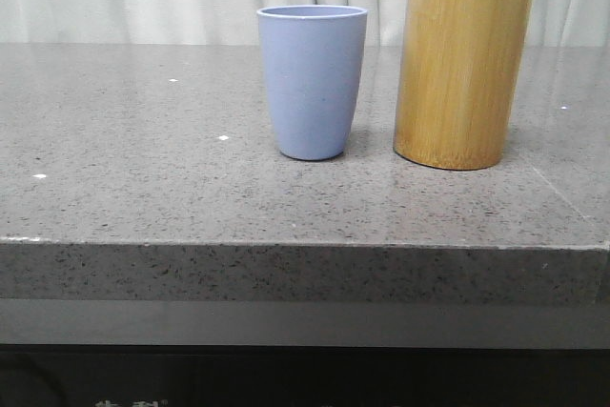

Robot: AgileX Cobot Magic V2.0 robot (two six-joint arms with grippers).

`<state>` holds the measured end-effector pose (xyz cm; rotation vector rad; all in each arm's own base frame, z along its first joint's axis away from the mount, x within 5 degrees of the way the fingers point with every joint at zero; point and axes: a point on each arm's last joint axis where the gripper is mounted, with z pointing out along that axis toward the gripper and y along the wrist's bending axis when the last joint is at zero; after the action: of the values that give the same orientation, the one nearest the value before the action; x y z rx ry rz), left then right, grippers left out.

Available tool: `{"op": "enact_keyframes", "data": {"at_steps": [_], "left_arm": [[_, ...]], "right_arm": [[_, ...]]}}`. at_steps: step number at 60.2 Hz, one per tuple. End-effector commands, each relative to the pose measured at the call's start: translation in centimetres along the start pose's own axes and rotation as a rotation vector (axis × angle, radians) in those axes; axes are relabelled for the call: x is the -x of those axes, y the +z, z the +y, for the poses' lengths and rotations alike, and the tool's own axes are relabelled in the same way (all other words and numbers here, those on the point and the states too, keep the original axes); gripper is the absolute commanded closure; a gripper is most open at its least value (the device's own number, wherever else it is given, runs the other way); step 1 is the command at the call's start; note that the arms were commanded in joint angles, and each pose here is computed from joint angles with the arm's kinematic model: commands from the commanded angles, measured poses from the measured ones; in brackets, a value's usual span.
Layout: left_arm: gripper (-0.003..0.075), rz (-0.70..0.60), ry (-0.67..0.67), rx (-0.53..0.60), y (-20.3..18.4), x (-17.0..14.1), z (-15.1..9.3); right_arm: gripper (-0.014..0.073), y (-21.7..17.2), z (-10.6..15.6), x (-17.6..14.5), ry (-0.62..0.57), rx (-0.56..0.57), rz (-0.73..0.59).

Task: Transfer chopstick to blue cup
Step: 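Set the blue cup down next to the bamboo holder and release, then grasp the pink chopstick in the bamboo holder with the right gripper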

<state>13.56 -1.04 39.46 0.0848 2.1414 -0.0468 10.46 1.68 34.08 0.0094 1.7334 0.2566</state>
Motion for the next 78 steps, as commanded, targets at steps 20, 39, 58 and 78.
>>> {"op": "enact_keyframes", "data": {"at_steps": [20, 39, 58, 78], "left_arm": [[0.0739, -0.503, -0.061, -0.036, -4.5, -7.3, -0.3], [0.0739, -0.525, -0.063, -0.035, -3.8, -10.1, -0.2], [0.0739, -0.556, -0.063, -0.034, -4.0, -9.9, -0.2], [0.0739, -0.556, -0.063, -0.034, -4.0, -9.9, -0.2]], "right_arm": [[-0.0039, -0.2, 0.2, 1.7, 0.003, 0.004, -0.096], [-0.0039, -0.2, 0.9, 2.0, -0.126, 0.063, -0.130], [-0.0039, 1.7, 4.2, 1.3, -0.145, 0.311, -0.095], [-0.0039, 7.1, 7.3, 0.4, -0.138, 0.371, -0.166]]}}
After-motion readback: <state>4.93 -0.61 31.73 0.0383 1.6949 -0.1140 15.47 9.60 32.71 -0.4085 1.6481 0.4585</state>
